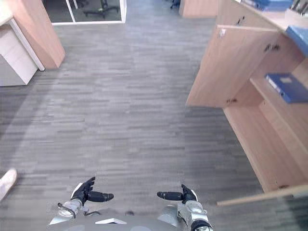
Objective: Walk over to the cabinet, pick up the folder, carry it to the office cabinet, place the folder inside the office cabinet, then close the office cabinet door
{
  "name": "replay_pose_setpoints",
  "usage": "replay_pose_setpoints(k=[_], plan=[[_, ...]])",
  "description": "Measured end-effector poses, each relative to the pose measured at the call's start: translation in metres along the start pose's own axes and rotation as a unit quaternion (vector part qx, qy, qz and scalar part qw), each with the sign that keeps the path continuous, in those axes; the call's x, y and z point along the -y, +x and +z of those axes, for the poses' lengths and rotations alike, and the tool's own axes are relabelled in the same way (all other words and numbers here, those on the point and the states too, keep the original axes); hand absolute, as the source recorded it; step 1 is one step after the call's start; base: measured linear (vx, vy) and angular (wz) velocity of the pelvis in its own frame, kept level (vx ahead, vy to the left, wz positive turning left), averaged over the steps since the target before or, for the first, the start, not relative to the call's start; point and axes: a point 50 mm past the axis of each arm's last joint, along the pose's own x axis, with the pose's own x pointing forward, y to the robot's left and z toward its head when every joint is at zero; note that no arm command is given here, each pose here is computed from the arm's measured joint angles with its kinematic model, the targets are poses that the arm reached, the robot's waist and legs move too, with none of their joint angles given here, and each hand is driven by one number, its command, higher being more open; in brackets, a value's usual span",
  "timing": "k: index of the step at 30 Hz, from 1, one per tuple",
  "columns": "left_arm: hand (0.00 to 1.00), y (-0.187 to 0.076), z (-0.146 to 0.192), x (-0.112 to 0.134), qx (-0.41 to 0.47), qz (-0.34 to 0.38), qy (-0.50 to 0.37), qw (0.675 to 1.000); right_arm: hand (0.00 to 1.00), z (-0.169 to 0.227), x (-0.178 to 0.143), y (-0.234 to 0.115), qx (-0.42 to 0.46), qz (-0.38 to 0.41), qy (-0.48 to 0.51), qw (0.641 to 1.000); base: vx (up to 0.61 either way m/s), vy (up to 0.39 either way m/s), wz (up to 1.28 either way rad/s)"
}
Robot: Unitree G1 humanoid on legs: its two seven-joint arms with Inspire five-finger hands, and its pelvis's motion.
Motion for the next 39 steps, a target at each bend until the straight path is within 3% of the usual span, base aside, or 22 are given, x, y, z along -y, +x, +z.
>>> replay_pose_setpoints(k=[5, 9, 18, 25, 28, 35, 39], plan=[[1.0, 0.005, 0.002, 0.017, -0.02, -0.026, -0.003, 0.999, 1.0, 0.013, -0.021, 0.001, 0.026, 0.026, 0.073, 0.997, -0.22, -0.136, 0.44], [1.0, 0.005, 0.005, 0.024, -0.015, -0.048, 0.014, 0.999, 1.0, 0.011, -0.025, -0.001, 0.029, 0.028, 0.101, 0.994, 0.49, -0.143, 0.72], [1.0, 0.005, 0.003, 0.04, -0.037, -0.049, -0.1, 0.993, 1.0, 0.007, -0.006, -0.004, 0.037, -0.01, 0.134, 0.99, 0.5, -0.222, -0.43], [1.0, 0.006, 0.021, 0.023, 0.02, -0.018, -0.124, 0.992, 1.0, 0.008, -0.019, 0.0, 0.013, 0.02, 0.047, 0.999, 0.18, -0.132, -1.08], [1.0, 0.007, 0.028, 0.025, 0.035, -0.012, -0.109, 0.993, 1.0, 0.02, -0.041, 0.0, 0.027, 0.054, 0.007, 0.998, 0.2, 0.077, -1.53], [1.0, 0.005, 0.026, 0.039, 0.035, -0.024, -0.035, 0.999, 1.0, 0.029, -0.054, -0.001, 0.056, 0.088, -0.081, 0.991, 0.3, 0.48, -2.02], [1.0, 0.007, 0.024, 0.015, 0.028, -0.001, 0.004, 1.0, 1.0, 0.013, -0.071, -0.004, 0.029, 0.12, -0.12, 0.985, 0.22, 0.535, -1.6]])
